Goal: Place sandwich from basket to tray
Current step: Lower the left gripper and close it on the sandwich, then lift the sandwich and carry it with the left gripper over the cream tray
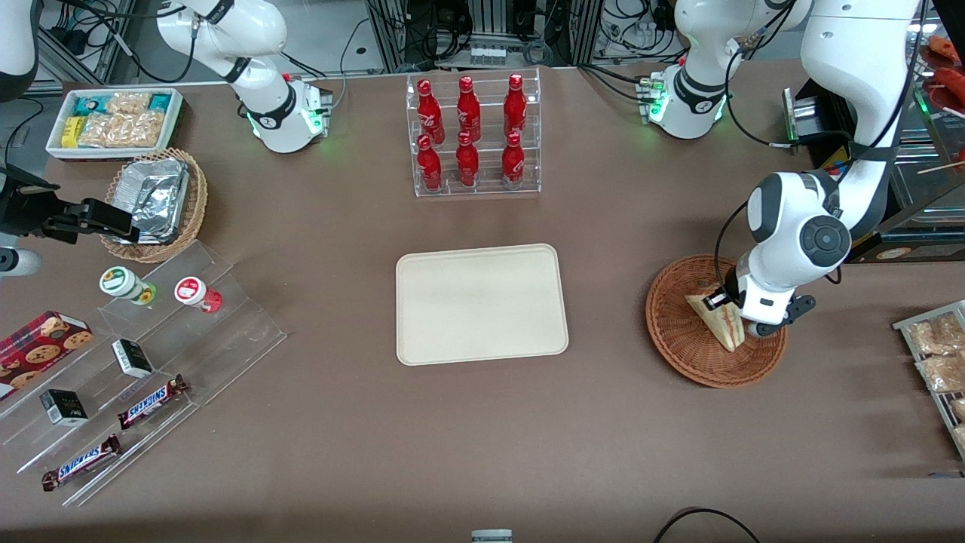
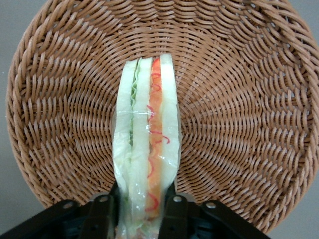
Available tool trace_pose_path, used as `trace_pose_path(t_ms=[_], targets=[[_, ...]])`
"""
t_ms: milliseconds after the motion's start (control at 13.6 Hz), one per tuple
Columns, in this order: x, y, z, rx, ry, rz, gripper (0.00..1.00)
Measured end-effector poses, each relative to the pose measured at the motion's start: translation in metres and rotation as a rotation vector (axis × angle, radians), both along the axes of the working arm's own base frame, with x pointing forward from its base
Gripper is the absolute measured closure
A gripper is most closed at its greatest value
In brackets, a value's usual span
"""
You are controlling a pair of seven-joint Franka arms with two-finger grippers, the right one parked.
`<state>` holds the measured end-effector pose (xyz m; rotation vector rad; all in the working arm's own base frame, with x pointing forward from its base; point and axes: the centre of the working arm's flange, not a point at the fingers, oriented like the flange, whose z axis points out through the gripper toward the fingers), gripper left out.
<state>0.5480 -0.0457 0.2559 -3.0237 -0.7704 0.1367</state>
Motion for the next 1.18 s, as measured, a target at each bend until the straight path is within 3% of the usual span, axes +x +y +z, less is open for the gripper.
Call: trace_pose_path(t_ms=[368,662,809,1176], targets=[[0.007,-0.015,0.040,0.026,0.044,-0.054,0.84],[0.015,-0.079,0.103,0.025,0.094,-0.163,0.85],[0.012,-0.112,0.122,0.018,0.097,-0.219,0.85],[-0.010,-0.200,0.111,-0.012,0.113,-0.372,0.85]])
